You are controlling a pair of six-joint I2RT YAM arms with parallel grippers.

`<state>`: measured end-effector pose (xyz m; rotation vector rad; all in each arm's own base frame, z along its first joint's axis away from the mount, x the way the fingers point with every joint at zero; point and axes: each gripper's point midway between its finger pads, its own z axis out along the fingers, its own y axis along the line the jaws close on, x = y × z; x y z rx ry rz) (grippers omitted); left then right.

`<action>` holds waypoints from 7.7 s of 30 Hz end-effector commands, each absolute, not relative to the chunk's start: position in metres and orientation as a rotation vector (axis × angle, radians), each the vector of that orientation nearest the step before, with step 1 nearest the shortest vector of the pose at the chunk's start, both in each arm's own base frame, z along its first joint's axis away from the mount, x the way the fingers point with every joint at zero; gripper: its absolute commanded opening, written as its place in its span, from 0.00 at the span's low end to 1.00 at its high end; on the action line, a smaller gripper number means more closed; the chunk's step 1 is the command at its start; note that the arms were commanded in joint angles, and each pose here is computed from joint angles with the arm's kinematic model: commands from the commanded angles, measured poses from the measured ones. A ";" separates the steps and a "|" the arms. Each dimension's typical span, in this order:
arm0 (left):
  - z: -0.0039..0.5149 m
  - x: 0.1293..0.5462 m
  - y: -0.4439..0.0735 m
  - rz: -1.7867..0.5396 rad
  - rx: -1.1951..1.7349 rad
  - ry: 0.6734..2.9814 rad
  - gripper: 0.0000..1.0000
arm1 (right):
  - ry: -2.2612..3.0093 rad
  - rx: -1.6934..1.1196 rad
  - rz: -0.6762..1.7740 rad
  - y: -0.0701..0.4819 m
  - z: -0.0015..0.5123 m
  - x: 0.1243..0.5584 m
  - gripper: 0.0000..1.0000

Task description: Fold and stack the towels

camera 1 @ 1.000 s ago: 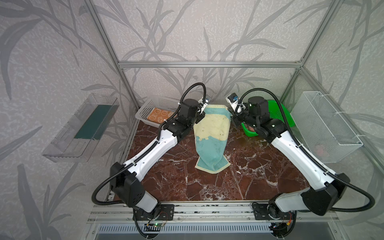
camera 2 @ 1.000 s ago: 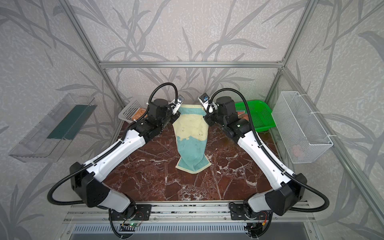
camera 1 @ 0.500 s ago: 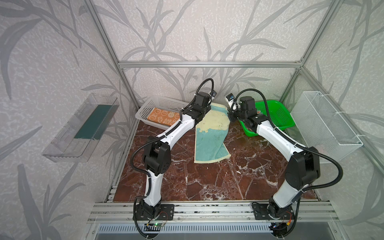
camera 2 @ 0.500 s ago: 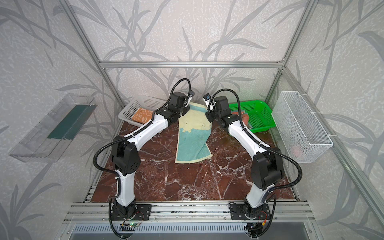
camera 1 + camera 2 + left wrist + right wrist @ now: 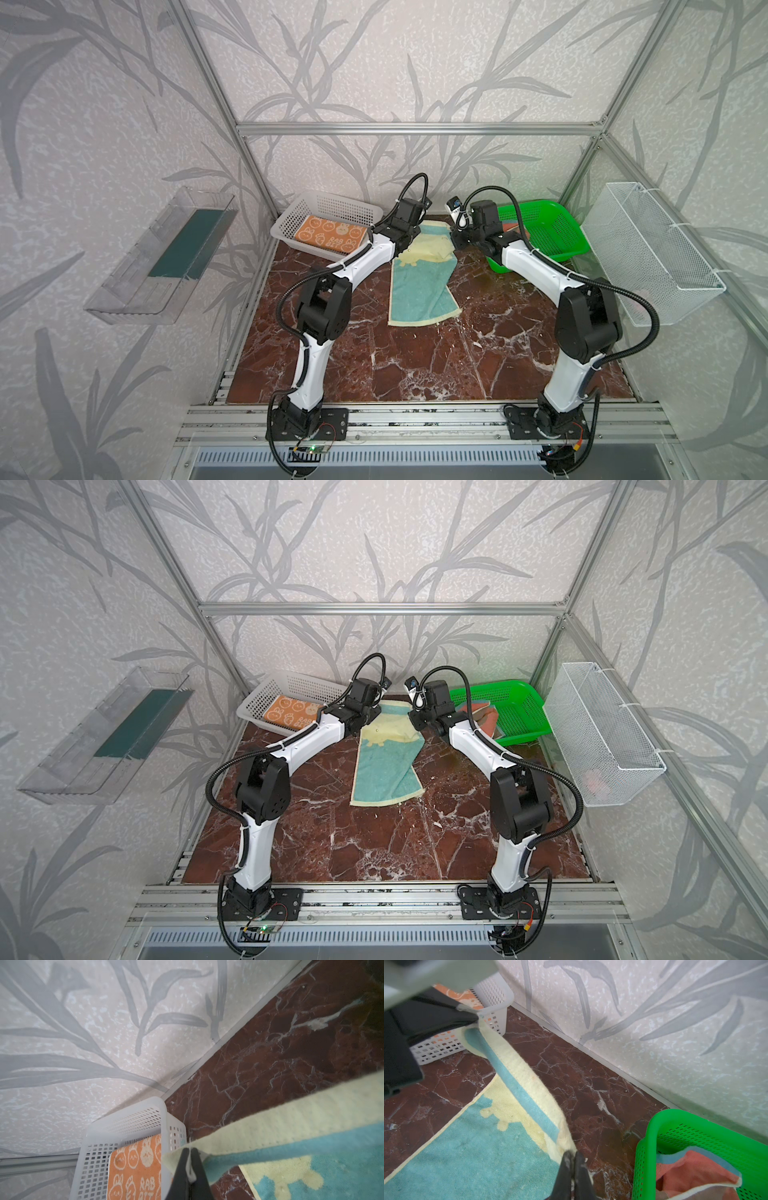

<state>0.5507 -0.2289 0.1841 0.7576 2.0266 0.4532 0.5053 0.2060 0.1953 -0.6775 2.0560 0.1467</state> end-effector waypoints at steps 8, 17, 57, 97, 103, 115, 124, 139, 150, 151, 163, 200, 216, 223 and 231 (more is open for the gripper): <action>0.112 0.469 -0.221 0.337 0.772 2.302 0.00 | 2.265 -0.837 0.362 0.210 0.116 0.435 0.00; 0.072 0.445 -0.220 0.316 0.794 2.442 0.00 | 2.478 -0.916 0.441 0.210 0.070 0.409 0.08; 0.049 0.451 -0.233 0.209 0.919 2.564 0.00 | 2.073 -1.492 -0.098 0.238 0.040 0.386 0.46; 0.066 0.454 -0.225 0.255 1.032 2.500 0.35 | 1.975 -1.472 -0.102 0.228 0.055 0.436 0.00; 0.088 0.462 -0.212 0.360 0.974 2.402 0.99 | 1.987 -1.437 -0.123 0.224 0.057 0.439 0.00; 0.089 0.438 -0.195 0.406 1.352 2.160 0.90 | 1.992 -1.431 -0.132 0.221 0.058 0.439 0.00; 0.070 0.417 -0.188 0.282 1.604 2.013 0.84 | 1.982 -1.428 -0.126 0.221 0.063 0.439 0.00; 0.037 0.432 -0.194 0.258 1.661 1.978 0.71 | 1.978 -1.423 -0.098 0.225 0.066 0.438 0.00; 0.026 0.439 -0.188 0.307 1.700 2.007 0.41 | 1.968 -1.416 -0.099 0.225 0.073 0.438 0.00; 0.024 0.438 -0.189 0.299 1.707 2.008 0.38 | 1.967 -1.416 -0.099 0.225 0.074 0.438 0.00; 0.011 0.439 -0.188 0.267 1.731 2.102 0.00 | 1.945 -1.402 -0.084 0.226 0.086 0.437 0.00; 0.368 0.452 -0.166 0.339 0.714 1.771 0.00 | 1.619 -0.997 0.029 0.219 0.362 0.417 0.00; 0.497 0.304 -0.165 0.112 0.679 1.500 0.00 | 1.401 -1.025 0.126 0.213 0.456 0.294 0.00; 0.516 0.239 -0.156 -0.106 0.696 1.420 0.00 | 1.298 -1.079 0.241 0.217 0.477 0.234 0.00; 0.513 0.222 -0.151 -0.160 0.697 1.426 0.00 | 1.270 -1.073 0.354 0.214 0.490 0.206 0.00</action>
